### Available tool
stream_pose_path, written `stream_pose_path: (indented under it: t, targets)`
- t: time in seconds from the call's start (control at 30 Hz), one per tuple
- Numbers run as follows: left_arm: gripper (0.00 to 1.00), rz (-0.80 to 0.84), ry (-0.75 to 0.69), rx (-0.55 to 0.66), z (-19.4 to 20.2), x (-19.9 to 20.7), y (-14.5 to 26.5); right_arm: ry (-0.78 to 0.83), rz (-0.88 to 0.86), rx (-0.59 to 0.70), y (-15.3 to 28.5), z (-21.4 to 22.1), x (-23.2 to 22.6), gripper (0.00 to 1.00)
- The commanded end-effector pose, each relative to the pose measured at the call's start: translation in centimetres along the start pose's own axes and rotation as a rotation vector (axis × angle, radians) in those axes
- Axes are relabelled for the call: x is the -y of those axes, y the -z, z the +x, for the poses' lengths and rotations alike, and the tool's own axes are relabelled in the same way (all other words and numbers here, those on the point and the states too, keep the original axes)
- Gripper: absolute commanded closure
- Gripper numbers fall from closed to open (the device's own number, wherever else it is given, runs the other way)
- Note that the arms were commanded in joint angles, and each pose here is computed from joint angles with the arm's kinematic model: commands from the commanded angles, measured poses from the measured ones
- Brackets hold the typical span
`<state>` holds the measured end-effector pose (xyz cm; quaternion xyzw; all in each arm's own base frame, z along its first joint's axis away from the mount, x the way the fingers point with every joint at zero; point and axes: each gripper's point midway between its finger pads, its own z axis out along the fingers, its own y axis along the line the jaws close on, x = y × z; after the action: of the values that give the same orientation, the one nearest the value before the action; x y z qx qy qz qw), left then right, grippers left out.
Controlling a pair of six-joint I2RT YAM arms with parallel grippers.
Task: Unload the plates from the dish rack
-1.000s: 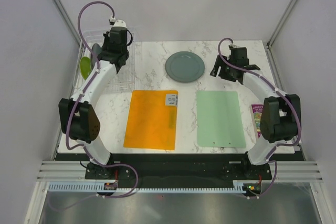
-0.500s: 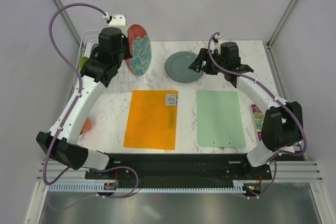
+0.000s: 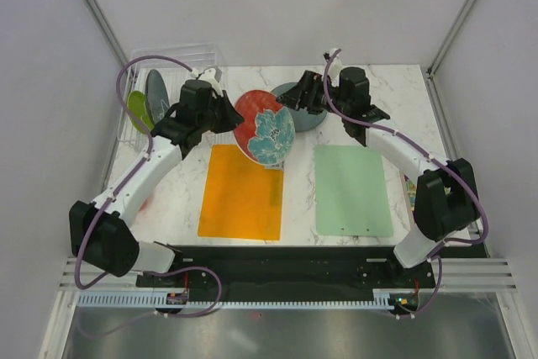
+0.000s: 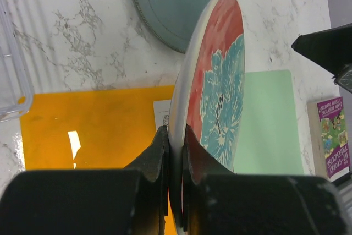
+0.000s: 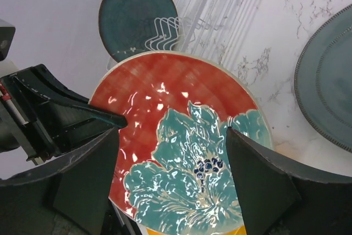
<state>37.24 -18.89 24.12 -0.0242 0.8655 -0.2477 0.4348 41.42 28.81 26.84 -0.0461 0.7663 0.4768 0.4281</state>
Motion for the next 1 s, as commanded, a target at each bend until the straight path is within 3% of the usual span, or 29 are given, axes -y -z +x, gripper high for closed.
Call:
stream_pose_path:
  t: [0.0, 0.27, 0.3, 0.77, 0.97]
  targets:
    - [0.98, 0.29, 0.072, 0.334, -9.1, 7.3, 5.5, 0.022, 0.047, 0.023, 0.3, -0.2, 1.0, 0.14]
    - [0.98, 0.337, 0.114, 0.351, -8.6, 5.8, 6.9, 0.008, 0.187, 0.041, 3.3, -0.6, 5.7, 0.13]
    - [0.98, 0.374, 0.117, 0.389, -9.4, 6.0, 7.3, -0.001, 0.162, 0.045, 3.9, -1.2, 6.0, 0.14]
    - [0.98, 0.666, 0.322, 0.275, -6.5, 5.0, 4.6, -0.034, -0.022, -0.029, 4.5, 0.1, 4.1, 0.13]
    - [0.98, 0.708, 0.359, 0.245, -5.8, 5.0, 3.7, -0.07, -0.067, -0.052, 4.1, 0.8, 4.0, 0.13]
